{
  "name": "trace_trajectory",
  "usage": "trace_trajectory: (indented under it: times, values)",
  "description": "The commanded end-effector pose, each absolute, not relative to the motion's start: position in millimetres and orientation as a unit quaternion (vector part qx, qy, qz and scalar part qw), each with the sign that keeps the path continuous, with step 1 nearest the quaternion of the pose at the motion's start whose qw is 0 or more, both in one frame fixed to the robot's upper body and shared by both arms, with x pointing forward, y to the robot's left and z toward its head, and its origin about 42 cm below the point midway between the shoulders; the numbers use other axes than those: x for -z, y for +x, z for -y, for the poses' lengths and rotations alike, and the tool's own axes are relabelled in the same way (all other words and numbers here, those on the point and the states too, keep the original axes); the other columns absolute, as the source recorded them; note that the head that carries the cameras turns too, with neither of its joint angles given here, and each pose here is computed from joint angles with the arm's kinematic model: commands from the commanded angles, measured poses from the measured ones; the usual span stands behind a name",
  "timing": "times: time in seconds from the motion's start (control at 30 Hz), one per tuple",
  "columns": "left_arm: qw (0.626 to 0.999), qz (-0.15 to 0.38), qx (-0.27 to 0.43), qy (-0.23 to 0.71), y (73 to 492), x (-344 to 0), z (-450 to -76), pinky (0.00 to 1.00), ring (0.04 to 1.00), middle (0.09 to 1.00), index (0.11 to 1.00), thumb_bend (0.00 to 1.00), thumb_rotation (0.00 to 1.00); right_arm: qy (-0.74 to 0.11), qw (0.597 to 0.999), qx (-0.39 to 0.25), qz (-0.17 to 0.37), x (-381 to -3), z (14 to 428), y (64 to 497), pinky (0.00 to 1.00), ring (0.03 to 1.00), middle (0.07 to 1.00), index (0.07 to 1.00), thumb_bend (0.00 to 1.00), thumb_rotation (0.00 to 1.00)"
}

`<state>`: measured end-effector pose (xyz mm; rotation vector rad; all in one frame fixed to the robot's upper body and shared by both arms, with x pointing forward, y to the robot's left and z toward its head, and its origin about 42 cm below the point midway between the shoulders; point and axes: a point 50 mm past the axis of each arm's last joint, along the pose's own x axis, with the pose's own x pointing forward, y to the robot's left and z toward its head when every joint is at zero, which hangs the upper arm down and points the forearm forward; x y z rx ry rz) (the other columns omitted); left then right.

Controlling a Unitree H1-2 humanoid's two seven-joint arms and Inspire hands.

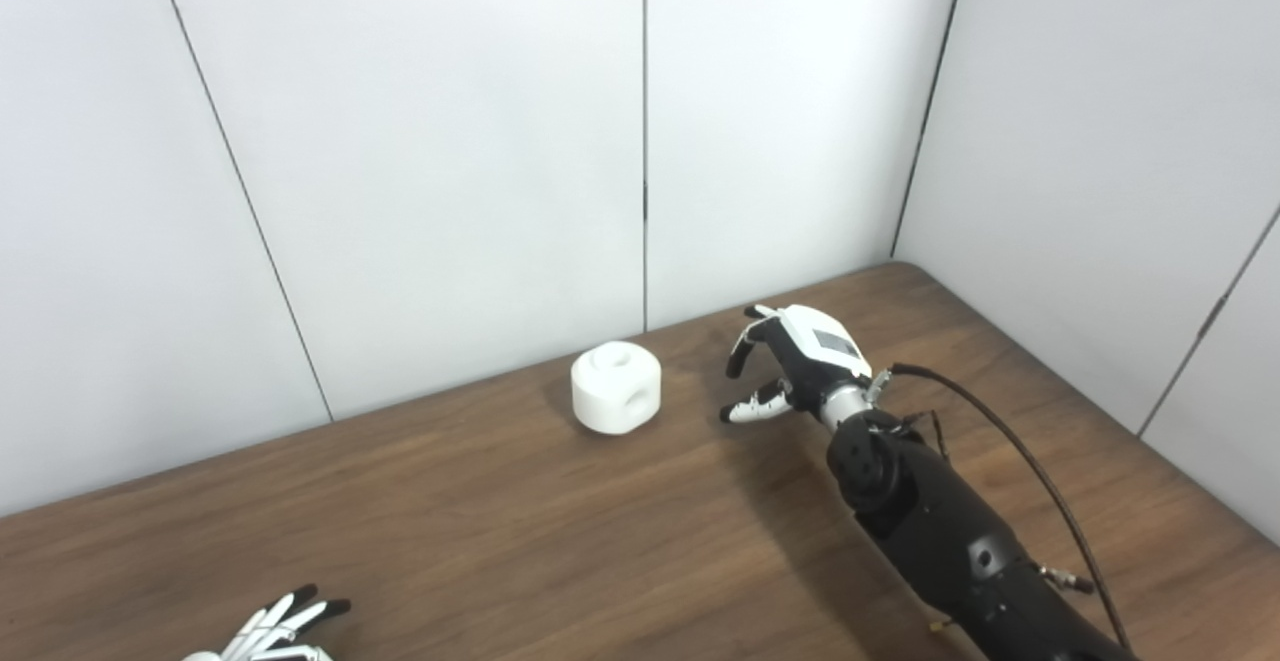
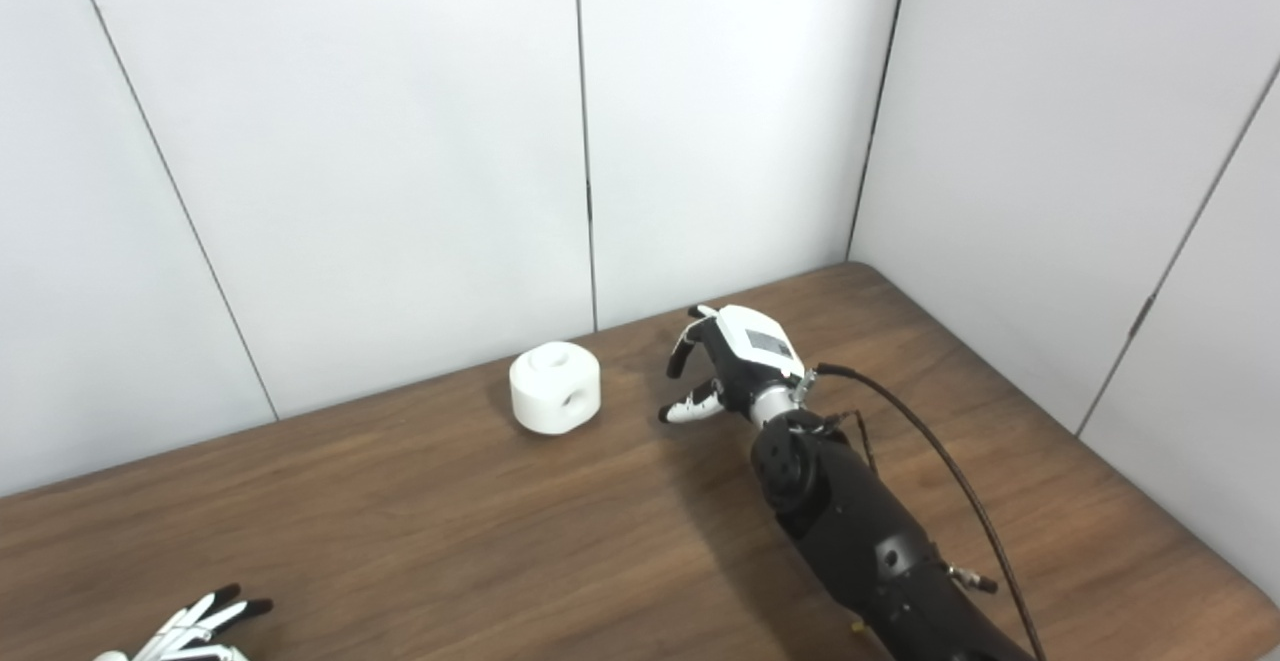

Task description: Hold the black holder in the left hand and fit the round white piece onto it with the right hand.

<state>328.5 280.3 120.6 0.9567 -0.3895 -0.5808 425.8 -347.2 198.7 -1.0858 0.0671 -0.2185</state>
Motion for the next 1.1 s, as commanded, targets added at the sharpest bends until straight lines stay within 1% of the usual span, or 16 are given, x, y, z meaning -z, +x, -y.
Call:
trace_trajectory:
  times: [0.0, 0.23, 0.27, 0.33, 0.37, 0.43, 0.53, 0.57, 0.77, 0.93, 1.07]
  values:
    - [0.815, 0.156, 0.277, 0.485, 328.1, -117.4, -297.7, 1.0, 0.99, 0.902, 0.479, 0.51, 0.05, -0.51, 0.851, 0.127, 0.005, -225.9, 348.1, 432.8, 0.79, 0.958, 0.943, 0.488, 0.51, 0.15]
    - [0.815, 0.156, 0.278, 0.484, 328.5, -117.7, -297.1, 1.0, 0.988, 0.902, 0.479, 0.51, 0.05, -0.493, 0.862, 0.12, -0.008, -229.0, 348.0, 433.7, 0.82, 0.987, 0.976, 0.497, 0.51, 0.16]
    - [0.815, 0.157, 0.278, 0.484, 328.6, -117.6, -297.0, 1.0, 0.989, 0.903, 0.479, 0.51, 0.05, -0.491, 0.863, 0.118, -0.009, -229.3, 348.2, 433.8, 0.84, 0.995, 0.985, 0.616, 0.67, 0.27]
    - [0.815, 0.157, 0.277, 0.484, 328.6, -117.7, -297.0, 1.0, 0.987, 0.902, 0.479, 0.51, 0.05, -0.488, 0.865, 0.115, -0.011, -229.8, 348.5, 434.0, 0.85, 0.999, 0.991, 0.684, 0.77, 0.35]
    - [0.815, 0.157, 0.277, 0.484, 328.6, -117.8, -297.0, 1.0, 0.985, 0.901, 0.479, 0.51, 0.05, -0.486, 0.866, 0.114, -0.012, -230.0, 348.6, 434.0, 0.87, 1.0, 0.997, 0.721, 0.84, 0.39]
    - [0.815, 0.158, 0.278, 0.484, 328.6, -118.1, -296.9, 1.0, 0.984, 0.901, 0.479, 0.51, 0.05, -0.482, 0.869, 0.113, -0.014, -230.3, 348.7, 433.9, 0.88, 1.0, 1.0, 0.747, 0.89, 0.42]
    - [0.815, 0.158, 0.278, 0.484, 328.6, -118.1, -296.8, 1.0, 0.983, 0.899, 0.479, 0.51, 0.05, -0.479, 0.871, 0.111, -0.017, -230.3, 349.2, 434.0, 0.88, 1.0, 1.0, 0.774, 0.92, 0.43]
    - [0.815, 0.157, 0.278, 0.484, 328.6, -118.2, -296.8, 1.0, 0.985, 0.901, 0.479, 0.51, 0.05, -0.478, 0.871, 0.11, -0.018, -230.2, 349.3, 434.1, 0.9, 1.0, 1.0, 0.798, 0.94, 0.44]
    - [0.814, 0.157, 0.278, 0.485, 329.4, -117.8, -296.4, 1.0, 0.984, 0.899, 0.479, 0.51, 0.05, -0.476, 0.872, 0.108, -0.017, -229.7, 349.2, 434.4, 0.91, 1.0, 1.0, 0.863, 0.99, 0.49]
    - [0.815, 0.156, 0.279, 0.484, 330.3, -117.7, -295.7, 1.0, 0.986, 0.901, 0.479, 0.51, 0.05, -0.474, 0.874, 0.106, -0.02, -230.3, 349.6, 435.2, 0.92, 1.0, 1.0, 0.878, 1.0, 0.48]
    - [0.814, 0.155, 0.279, 0.486, 330.4, -117.2, -295.4, 1.0, 0.987, 0.902, 0.479, 0.51, 0.05, -0.476, 0.873, 0.102, -0.02, -232.3, 349.3, 435.9, 0.93, 1.0, 1.0, 0.883, 1.0, 0.5]
